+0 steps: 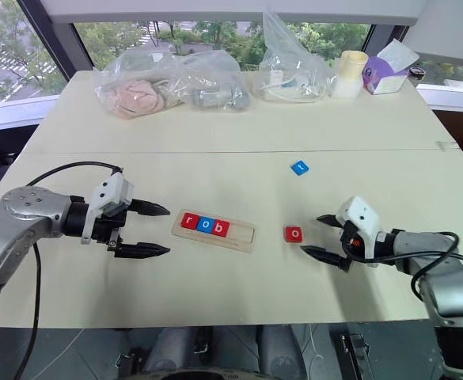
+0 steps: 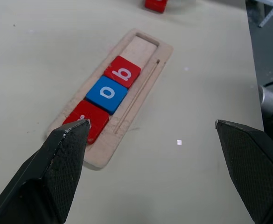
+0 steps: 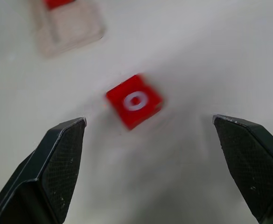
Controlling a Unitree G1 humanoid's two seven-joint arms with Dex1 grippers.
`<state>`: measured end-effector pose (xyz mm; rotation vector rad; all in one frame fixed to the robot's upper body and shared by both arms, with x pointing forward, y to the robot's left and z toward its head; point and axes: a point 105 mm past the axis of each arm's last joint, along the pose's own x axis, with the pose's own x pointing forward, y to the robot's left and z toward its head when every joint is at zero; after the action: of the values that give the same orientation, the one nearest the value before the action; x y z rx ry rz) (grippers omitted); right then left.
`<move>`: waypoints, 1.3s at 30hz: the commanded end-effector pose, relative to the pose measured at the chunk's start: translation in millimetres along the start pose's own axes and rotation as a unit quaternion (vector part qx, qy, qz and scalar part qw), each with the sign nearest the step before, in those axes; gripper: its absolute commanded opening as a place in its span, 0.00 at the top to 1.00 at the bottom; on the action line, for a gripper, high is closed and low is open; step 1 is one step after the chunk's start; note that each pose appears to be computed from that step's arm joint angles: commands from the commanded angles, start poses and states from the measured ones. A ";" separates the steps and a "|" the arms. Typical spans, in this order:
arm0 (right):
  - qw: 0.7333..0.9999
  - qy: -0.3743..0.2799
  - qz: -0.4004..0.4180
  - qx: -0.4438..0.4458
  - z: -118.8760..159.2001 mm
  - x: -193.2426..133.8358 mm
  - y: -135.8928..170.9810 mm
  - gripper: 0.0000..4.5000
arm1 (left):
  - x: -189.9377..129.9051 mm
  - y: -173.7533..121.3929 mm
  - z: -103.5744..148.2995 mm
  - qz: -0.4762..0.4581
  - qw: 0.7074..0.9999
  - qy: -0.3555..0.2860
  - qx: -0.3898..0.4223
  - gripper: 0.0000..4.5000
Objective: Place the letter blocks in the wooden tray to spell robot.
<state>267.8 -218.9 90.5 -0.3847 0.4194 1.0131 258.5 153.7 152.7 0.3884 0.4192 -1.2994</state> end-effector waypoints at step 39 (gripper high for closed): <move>0.993 -0.018 0.065 -0.102 87.5 87.4 52.0 0.76 | -6.3 -8.2 0.0 0.036 0.999 -0.007 -0.012 0.00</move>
<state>279.8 -96.1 108.0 -0.4926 0.3644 1.1784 250.5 158.7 150.8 0.3477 0.4304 -1.2217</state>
